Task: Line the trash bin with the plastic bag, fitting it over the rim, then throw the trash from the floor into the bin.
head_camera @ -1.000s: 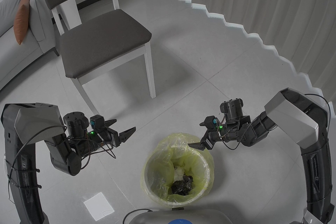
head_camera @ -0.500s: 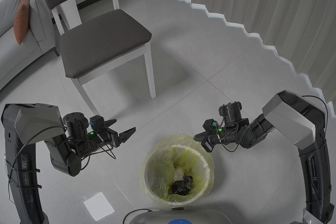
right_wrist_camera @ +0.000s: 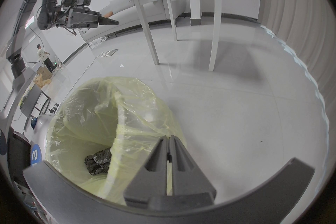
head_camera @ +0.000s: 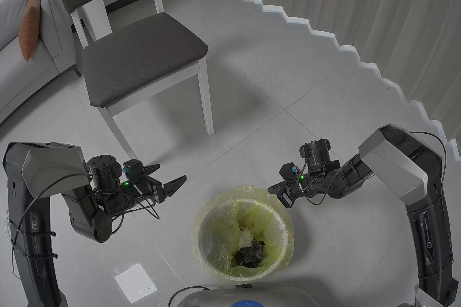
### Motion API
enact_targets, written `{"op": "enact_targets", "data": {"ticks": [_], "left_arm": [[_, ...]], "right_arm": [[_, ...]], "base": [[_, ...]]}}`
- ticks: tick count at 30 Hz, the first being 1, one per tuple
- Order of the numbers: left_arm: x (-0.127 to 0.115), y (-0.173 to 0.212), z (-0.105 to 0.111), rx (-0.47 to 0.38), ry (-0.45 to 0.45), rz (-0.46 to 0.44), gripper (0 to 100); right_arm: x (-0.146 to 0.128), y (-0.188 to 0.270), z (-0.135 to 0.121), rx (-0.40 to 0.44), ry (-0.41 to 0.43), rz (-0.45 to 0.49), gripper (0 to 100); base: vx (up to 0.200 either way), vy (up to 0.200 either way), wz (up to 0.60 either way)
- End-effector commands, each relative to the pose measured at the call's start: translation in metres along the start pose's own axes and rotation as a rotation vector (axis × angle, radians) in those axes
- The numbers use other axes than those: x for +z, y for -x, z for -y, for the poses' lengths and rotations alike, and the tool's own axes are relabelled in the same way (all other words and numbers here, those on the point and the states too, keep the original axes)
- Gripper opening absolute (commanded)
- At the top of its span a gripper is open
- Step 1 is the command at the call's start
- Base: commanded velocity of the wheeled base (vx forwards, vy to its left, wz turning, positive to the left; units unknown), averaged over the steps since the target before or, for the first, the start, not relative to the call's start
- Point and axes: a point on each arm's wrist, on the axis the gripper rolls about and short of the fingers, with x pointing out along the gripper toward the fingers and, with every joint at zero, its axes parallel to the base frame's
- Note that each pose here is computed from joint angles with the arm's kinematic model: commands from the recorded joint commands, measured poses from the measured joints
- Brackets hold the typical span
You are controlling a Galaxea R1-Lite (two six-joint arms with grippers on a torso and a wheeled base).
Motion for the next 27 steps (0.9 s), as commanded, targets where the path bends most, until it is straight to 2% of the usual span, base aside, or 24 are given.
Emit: {"op": "enact_targets", "data": {"ticks": [1, 9, 20, 27], "left_arm": [[0.001, 0.000, 0.000, 0.000, 0.000, 0.002, 100], [-0.001, -0.001, 0.000, 0.000, 0.001, 0.000, 100], [-0.006, -0.002, 0.000, -0.003, 0.001, -0.002, 100], [-0.002, -0.002, -0.002, 0.000, -0.005, 0.017, 100]], "right_arm": [[-0.010, -0.022, 0.009, 0.009, -0.024, -0.027, 0], [-0.005, -0.032, 0.012, 0.041, -0.060, -0.072, 0], [-0.004, -0.033, 0.013, 0.039, -0.084, -0.070, 0], [0.031, 0.034, 0.034, -0.042, -0.060, -0.009, 0]], "base": [[0.000, 0.000, 0.00], [0.000, 0.000, 0.00], [0.000, 0.000, 0.00], [0.000, 0.000, 0.00]]}}
